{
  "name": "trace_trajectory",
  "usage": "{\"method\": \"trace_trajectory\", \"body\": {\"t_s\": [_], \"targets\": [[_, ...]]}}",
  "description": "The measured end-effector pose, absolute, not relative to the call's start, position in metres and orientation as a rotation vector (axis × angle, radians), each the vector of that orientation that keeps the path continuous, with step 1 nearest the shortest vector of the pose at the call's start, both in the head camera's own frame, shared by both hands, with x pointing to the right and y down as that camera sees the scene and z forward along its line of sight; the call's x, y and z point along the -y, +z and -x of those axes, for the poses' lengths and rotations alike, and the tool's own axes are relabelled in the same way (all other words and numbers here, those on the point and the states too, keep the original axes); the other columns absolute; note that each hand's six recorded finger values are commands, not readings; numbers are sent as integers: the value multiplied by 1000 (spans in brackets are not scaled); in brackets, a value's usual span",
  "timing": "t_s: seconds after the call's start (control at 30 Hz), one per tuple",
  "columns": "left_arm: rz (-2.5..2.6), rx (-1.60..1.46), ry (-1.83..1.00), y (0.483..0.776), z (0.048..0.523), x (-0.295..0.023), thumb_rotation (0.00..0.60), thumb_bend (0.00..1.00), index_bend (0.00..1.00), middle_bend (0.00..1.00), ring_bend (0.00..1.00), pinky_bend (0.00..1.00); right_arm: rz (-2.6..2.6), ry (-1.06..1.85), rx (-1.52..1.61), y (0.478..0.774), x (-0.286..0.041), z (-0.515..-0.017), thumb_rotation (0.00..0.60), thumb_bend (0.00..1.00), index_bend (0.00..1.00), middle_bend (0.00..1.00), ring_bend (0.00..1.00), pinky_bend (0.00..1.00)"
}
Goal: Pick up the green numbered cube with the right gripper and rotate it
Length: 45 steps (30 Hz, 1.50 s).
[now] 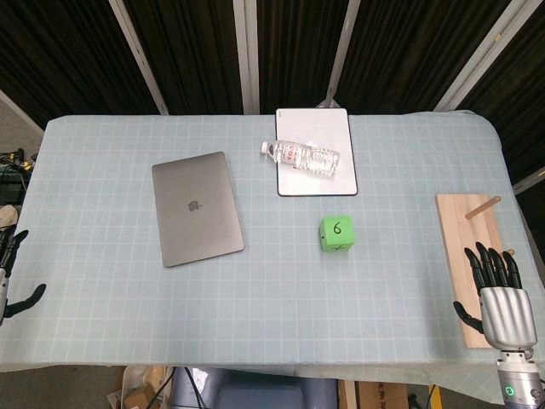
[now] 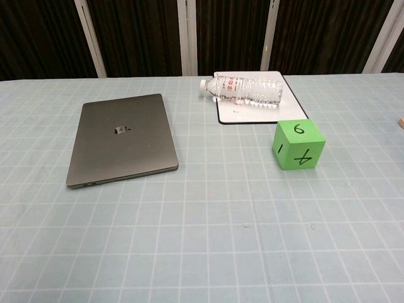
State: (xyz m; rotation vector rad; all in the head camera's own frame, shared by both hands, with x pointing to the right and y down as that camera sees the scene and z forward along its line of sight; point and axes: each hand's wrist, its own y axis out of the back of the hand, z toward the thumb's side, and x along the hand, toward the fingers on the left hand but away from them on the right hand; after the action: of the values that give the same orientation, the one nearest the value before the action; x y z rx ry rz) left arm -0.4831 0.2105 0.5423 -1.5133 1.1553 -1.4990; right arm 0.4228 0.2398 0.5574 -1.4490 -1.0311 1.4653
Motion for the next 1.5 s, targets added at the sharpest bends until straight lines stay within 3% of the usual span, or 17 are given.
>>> {"method": "trace_trajectory", "body": {"t_s": [0.63, 0.9, 1.03, 1.17, 1.23, 1.3, 1.4, 1.5], "targets": [[1524, -1164, -1476, 540, 480, -212, 600, 315, 96, 0, 0, 0, 1508, 1479, 952, 565, -250, -413, 600, 234, 0, 0, 20, 0], [1506, -1209, -1473, 535, 488, -210, 600, 315, 96, 0, 0, 0, 1535, 1452, 964, 560, -238, -407, 600, 233, 0, 15, 90, 17], [1513, -1201, -1477, 536, 487, -210, 600, 315, 96, 0, 0, 0, 1557, 1442, 943, 559, -222, -400, 600, 234, 69, 204, 249, 208], [1521, -1184, -1480, 538, 485, -211, 600, 315, 97, 0, 0, 0, 1599, 1444, 901, 563, -201, -391, 600, 242, 154, 492, 555, 493], [1519, -1187, -1478, 538, 485, -211, 600, 315, 97, 0, 0, 0, 1619, 1460, 859, 566, -189, -387, 600, 308, 179, 599, 663, 589], [1516, -1192, -1480, 537, 486, -210, 600, 315, 97, 0, 0, 0, 1638, 1488, 810, 571, -178, -382, 600, 461, 213, 707, 763, 670], [1513, -1198, -1481, 537, 487, -210, 600, 315, 97, 0, 0, 0, 1650, 1534, 734, 579, -161, -376, 600, 651, 241, 799, 842, 706], [1502, -1207, -1473, 535, 488, -209, 600, 315, 97, 0, 0, 0, 1647, 1581, 649, 587, -148, -369, 600, 753, 261, 833, 870, 712]]}}
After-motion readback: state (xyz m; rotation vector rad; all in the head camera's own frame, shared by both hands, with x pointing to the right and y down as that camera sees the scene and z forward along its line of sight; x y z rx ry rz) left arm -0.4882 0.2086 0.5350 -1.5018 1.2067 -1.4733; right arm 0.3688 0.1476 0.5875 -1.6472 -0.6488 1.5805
